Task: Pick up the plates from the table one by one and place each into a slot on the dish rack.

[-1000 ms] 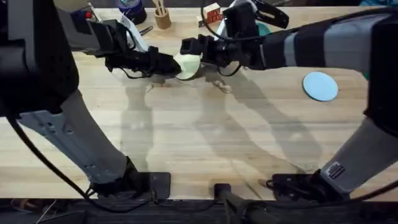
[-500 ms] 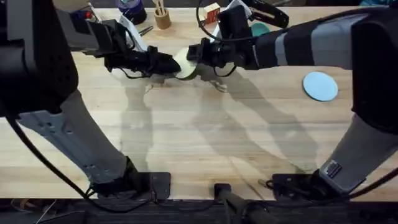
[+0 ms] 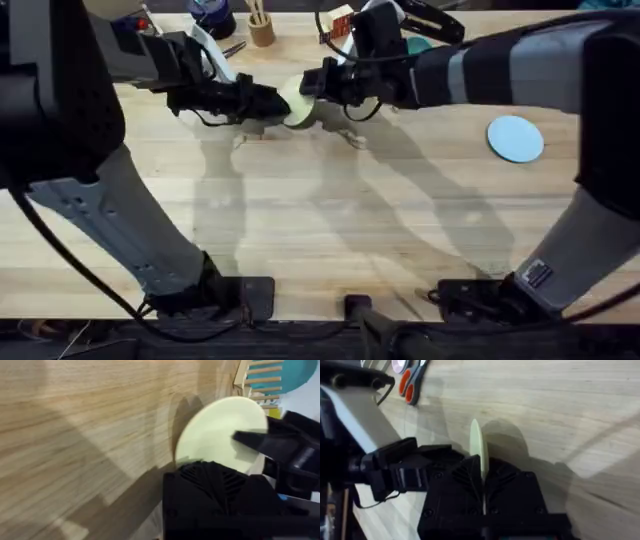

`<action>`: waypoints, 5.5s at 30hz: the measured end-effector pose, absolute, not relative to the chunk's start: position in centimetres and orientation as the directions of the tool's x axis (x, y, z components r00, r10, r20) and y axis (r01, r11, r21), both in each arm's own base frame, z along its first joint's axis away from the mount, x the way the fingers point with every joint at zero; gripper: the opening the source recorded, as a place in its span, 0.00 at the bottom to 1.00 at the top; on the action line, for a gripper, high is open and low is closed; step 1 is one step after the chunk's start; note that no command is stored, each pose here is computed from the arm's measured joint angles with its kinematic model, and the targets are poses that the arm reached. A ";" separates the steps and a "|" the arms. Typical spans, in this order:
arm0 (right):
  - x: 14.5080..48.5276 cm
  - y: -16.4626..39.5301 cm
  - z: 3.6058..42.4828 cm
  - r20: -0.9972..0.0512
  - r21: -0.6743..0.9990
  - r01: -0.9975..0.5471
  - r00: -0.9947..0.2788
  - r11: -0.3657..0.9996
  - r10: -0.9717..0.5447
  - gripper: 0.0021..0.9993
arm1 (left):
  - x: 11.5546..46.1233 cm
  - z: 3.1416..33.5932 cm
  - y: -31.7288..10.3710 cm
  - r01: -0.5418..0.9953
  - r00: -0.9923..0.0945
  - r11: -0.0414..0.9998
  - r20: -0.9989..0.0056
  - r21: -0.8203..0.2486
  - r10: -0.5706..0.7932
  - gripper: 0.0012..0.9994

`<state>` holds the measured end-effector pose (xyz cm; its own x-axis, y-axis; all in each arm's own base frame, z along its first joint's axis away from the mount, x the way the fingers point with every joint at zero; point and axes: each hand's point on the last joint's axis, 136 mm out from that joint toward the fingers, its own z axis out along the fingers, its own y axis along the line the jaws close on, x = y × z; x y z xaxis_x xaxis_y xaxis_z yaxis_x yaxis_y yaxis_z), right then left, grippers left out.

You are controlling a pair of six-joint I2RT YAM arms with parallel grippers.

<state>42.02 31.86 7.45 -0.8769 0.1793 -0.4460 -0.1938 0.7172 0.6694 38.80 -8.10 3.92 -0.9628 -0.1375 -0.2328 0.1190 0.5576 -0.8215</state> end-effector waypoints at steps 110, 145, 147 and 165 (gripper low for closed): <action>44.6 10.8 19.0 -0.610 -0.230 -0.597 -0.528 0.769 -0.591 0.03 | 26.8 23.5 -10.1 0.448 -0.694 0.892 -0.650 -0.054 0.309 0.99; 45.5 11.0 14.2 -0.547 -0.183 -0.618 -0.582 0.765 -0.602 0.03 | 26.8 23.5 -10.1 0.448 -0.694 0.892 -0.650 -0.054 0.309 1.00; 45.5 11.0 14.2 -0.547 -0.183 -0.618 -0.582 0.765 -0.602 0.03 | 26.8 23.5 -10.1 0.448 -0.694 0.892 -0.650 -0.054 0.309 0.99; 45.5 11.0 14.2 -0.548 -0.183 -0.617 -0.582 0.765 -0.601 0.23 | 26.7 23.5 -10.1 0.448 -0.696 0.892 -0.647 -0.055 0.310 0.99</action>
